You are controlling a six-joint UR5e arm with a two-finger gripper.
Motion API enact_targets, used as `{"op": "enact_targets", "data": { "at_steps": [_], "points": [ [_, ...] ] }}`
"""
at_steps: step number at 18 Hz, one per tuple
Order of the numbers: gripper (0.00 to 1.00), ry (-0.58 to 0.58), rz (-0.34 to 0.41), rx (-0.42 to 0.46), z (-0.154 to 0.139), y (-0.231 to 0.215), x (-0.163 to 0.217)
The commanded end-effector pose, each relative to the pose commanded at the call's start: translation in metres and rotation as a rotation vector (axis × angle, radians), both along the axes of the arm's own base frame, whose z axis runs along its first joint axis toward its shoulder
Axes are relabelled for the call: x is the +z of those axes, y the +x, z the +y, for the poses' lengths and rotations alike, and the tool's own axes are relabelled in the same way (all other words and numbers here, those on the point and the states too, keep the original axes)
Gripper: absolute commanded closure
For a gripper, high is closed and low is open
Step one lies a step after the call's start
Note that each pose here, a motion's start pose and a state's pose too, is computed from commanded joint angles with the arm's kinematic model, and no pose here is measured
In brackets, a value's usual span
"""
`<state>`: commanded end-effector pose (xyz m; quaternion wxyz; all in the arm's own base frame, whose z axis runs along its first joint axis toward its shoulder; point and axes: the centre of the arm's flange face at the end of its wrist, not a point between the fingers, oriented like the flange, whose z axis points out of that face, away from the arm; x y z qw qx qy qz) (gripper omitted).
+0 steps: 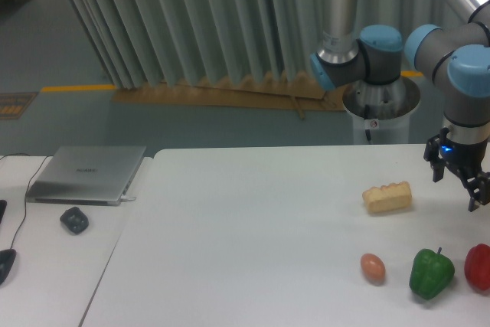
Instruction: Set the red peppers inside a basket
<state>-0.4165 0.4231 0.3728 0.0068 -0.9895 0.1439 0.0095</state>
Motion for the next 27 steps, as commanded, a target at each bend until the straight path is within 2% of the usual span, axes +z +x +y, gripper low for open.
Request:
{"op": "enact_targets", "data": {
  "at_steps": [3,6,8,10,16,20,22,24,27],
  "points": [
    [0.0,-0.001,0.026,0.064,0.002,-0.003,0.002],
    [0.0,-0.025,0.054,0.172,0.004,-0.004,0.002],
    [0.0,-0.009,0.096,0.219,0.011,-0.014,0.003],
    [0.0,-0.082,0.174,0.206,0.026,-0.027,-0.012],
    [0.0,-0.128,0.15,0.201,0.062,-0.032,-0.063],
    [0.0,-0.131,0.148,0.179,0.053,-0.044,-0.062],
    [0.0,-0.129,0.148,0.199,0.042,-0.056,-0.059],
    [0.0,-0.149,0.135,0.188,0.04,-0.062,-0.073],
    [0.0,-0.146,0.136,0.19,0.042,-0.064,-0.073]
  ]
}}
